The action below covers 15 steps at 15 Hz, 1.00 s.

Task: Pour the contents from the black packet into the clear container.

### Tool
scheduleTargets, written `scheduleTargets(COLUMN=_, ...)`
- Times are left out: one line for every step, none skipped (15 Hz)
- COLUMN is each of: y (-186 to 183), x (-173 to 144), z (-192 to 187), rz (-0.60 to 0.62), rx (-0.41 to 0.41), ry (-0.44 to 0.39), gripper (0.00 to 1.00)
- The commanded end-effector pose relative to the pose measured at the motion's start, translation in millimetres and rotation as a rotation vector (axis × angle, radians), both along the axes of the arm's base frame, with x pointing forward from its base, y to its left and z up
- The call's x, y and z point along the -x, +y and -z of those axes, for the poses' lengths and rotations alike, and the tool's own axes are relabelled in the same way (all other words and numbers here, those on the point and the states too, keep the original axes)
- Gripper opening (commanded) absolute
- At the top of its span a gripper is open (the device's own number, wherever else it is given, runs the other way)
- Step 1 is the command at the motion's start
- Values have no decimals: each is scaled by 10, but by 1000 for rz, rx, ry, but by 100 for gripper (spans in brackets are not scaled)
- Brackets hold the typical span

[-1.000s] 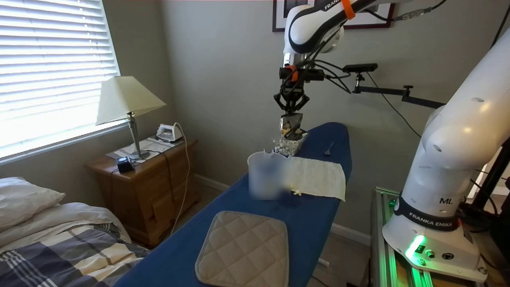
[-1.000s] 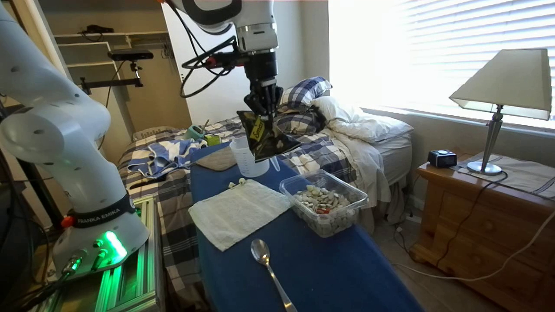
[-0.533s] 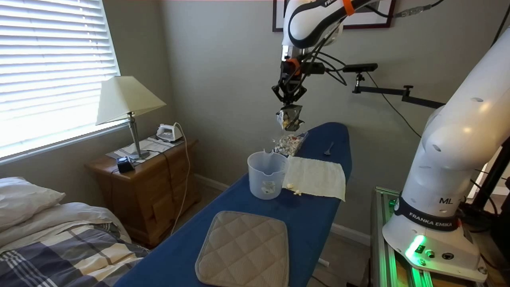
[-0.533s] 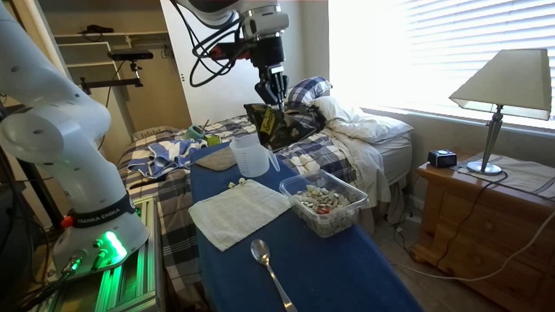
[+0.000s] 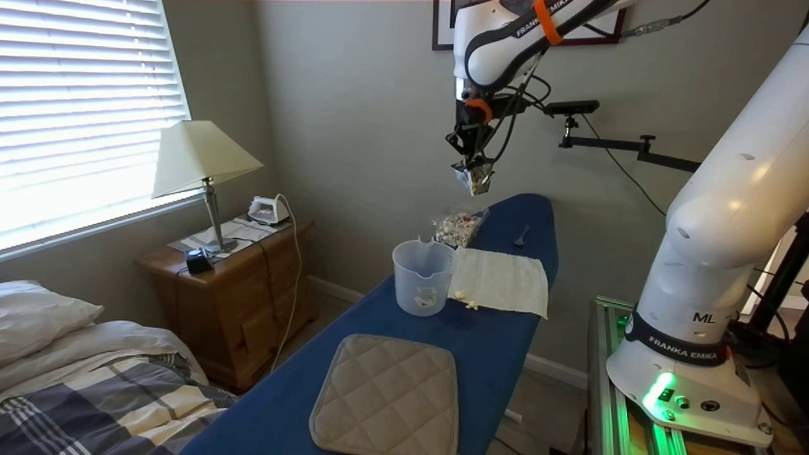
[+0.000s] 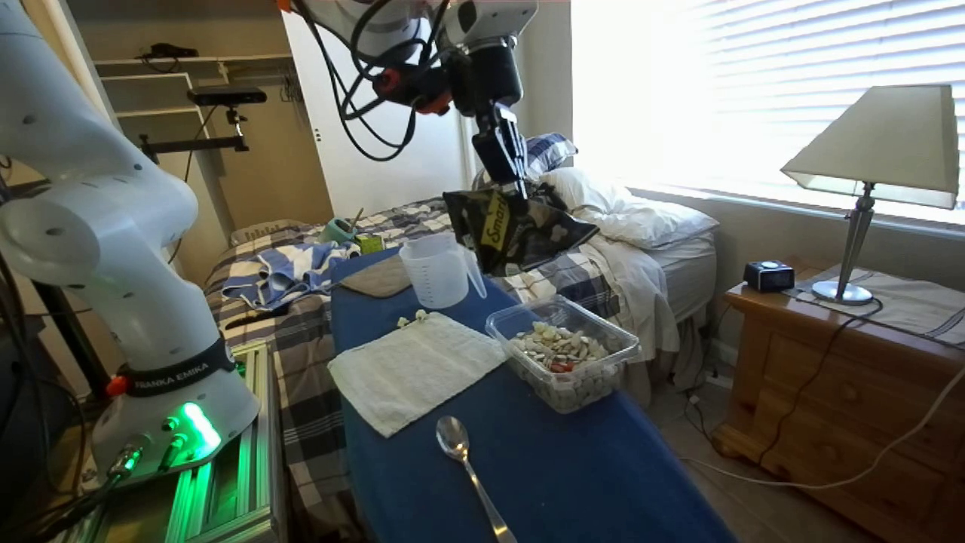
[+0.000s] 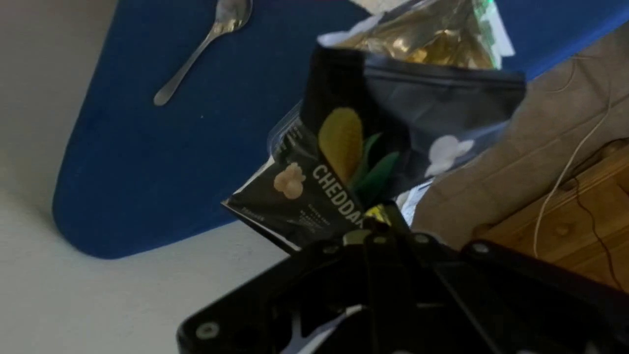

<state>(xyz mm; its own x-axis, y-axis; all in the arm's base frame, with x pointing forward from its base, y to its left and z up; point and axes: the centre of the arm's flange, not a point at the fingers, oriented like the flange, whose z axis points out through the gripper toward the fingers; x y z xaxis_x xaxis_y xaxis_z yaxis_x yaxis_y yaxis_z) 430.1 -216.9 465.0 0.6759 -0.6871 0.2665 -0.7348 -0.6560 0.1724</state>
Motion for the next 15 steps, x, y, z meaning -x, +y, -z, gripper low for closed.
scheduleTargets(y=-253, x=-112, z=141, rz=-42, rx=126, ry=-39, gripper=0)
scheduleTargets(y=-292, x=-140, z=184, rz=-51, rx=152, ry=-61, gripper=0)
scheduleTargets(y=-319, x=-170, z=222, rz=-58, rx=171, ry=-82, gripper=0)
scheduleTargets(y=-338, x=-201, z=263, rz=-69, rx=186, ry=-102, gripper=0)
scheduleTargets(y=-341, x=-233, z=301, rz=-76, rx=197, ry=-122, gripper=0)
scheduleTargets(y=-343, x=-257, z=332, rz=-85, rx=206, ry=-138, gripper=0)
scheduleTargets(y=-340, x=-281, z=369, rz=-98, rx=217, ry=-152, gripper=0)
scheduleTargets(y=-339, x=-297, z=399, rz=-109, rx=227, ry=-162, gripper=0)
scheduleTargets(y=-337, x=-302, z=422, rz=-134, rx=245, ry=-173, gripper=0)
scheduleTargets(y=-342, x=-315, z=442, rz=-156, rx=264, ry=-186, gripper=0)
scheduleTargets(y=-347, x=-323, z=452, rz=-182, rx=287, ry=-200, gripper=0)
scheduleTargets(y=-348, x=-326, z=462, rz=-205, rx=304, ry=-210, gripper=0)
scheduleTargets(y=-347, x=-323, z=473, rz=-224, rx=318, ry=-219, gripper=0)
scheduleTargets(y=-352, x=-320, z=482, rz=-237, rx=330, ry=-224, gripper=0)
scheduleTargets(y=-354, x=-315, z=492, rz=-248, rx=341, ry=-231, gripper=0)
